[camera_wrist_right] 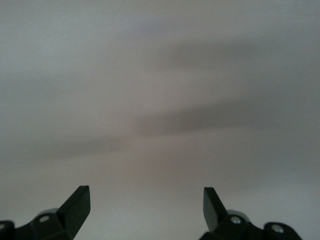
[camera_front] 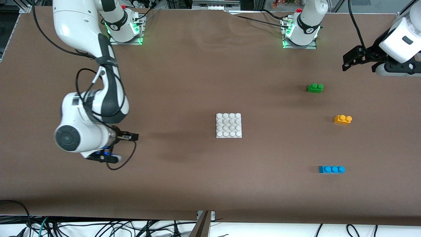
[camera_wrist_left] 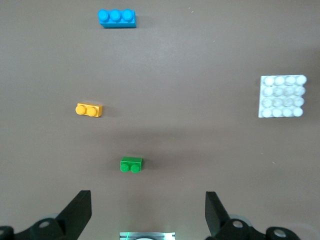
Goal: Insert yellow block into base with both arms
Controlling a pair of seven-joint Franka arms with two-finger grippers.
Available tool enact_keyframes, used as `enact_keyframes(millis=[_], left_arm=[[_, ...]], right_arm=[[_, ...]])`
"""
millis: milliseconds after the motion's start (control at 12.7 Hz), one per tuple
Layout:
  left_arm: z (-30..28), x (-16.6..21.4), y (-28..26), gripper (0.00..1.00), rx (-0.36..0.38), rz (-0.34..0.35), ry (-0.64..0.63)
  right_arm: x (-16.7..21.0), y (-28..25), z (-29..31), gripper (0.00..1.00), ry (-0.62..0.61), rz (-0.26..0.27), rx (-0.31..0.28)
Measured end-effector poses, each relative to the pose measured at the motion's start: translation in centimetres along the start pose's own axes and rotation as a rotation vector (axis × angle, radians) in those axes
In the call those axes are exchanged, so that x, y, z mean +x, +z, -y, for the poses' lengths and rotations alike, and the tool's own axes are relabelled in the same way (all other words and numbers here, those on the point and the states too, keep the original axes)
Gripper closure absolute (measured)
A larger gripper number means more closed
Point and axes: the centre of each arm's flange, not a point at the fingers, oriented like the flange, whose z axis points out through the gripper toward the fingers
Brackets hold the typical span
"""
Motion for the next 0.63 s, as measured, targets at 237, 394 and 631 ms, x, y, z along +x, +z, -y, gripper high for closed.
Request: enact_keyframes(millis=[237,394,631], left_arm=[[0.8,4.1,10.1,0.00,0.029,0.055,-0.015],[2.2,5.1,13.1,0.00,0.054,0.042,-0.028],[6.2,5.0,17.4,0.00,0.050,0.026,-0.092]], right_arm=[[-0.1,-2.5,-3.7,0.00,-0.028,-0.028,-0.015],[-1.3,-4.6,-6.0,0.00,-0.043,-0.066,-0.040],[-5.2,-8.9,-7.7,0.00,-0.070,-0.125,-0.020]])
